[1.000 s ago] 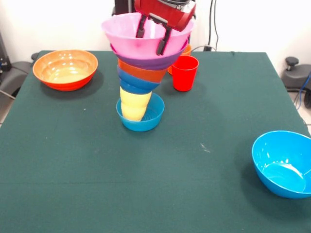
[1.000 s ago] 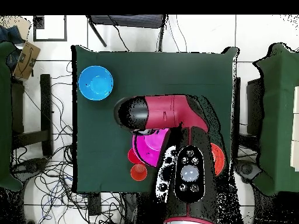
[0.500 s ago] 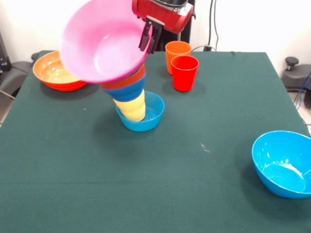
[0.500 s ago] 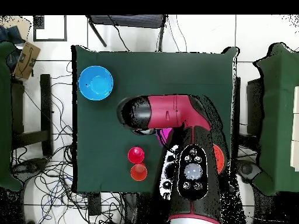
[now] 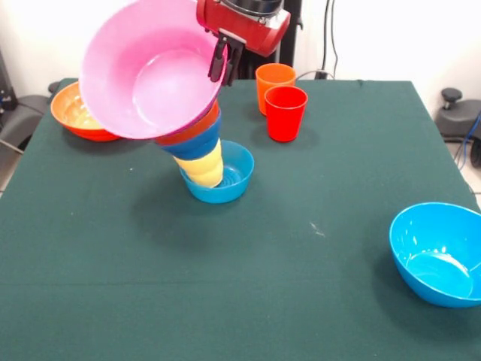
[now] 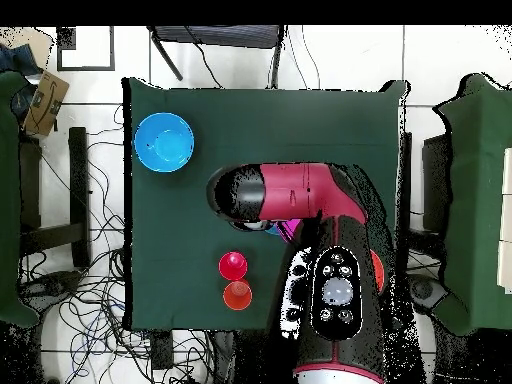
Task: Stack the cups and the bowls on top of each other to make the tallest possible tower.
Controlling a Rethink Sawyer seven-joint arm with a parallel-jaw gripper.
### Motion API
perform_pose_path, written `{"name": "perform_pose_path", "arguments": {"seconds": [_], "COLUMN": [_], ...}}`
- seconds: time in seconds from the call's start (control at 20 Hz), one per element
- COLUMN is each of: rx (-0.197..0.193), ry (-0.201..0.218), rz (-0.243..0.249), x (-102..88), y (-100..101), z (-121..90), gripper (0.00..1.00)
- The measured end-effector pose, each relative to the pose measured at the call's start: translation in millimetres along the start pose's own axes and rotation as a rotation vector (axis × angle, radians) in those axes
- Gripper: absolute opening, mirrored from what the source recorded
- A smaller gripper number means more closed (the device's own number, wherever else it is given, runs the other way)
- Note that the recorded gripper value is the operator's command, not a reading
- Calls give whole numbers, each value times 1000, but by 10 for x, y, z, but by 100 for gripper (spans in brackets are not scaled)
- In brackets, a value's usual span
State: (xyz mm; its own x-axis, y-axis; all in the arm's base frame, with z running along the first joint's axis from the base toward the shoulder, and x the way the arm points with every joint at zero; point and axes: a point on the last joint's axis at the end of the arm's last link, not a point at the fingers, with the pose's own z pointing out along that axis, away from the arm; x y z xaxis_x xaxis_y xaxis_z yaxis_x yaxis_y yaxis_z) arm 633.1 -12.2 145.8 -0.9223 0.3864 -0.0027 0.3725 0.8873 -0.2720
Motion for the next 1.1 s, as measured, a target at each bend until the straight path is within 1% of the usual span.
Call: {"name": "perform_pose_path", "arguments": {"seconds": [0.25,0.35,0.45,0.5,0.6,0.7,0.85,0.9,0.95,1.05,1.1], "rx": [-2,-6,-19,-33,-45,-70,-90,-106,-115,-131,-138], "ry": [-4,-15,-45,-77,-105,-172,-238,-298,-328,-374,-390], "rz": [0,0,0,0,0,1,0,-3,-6,-11,-12], "x": [-5,-21,-60,-103,-140,-226,-298,-354,-379,-412,-422], "y": [3,8,26,44,59,86,109,139,159,197,212], "z": [0,0,-1,-4,-7,-19,-27,-30,-29,-19,-14], "gripper": [0,0,0,0,0,0,0,0,0,0,0]}}
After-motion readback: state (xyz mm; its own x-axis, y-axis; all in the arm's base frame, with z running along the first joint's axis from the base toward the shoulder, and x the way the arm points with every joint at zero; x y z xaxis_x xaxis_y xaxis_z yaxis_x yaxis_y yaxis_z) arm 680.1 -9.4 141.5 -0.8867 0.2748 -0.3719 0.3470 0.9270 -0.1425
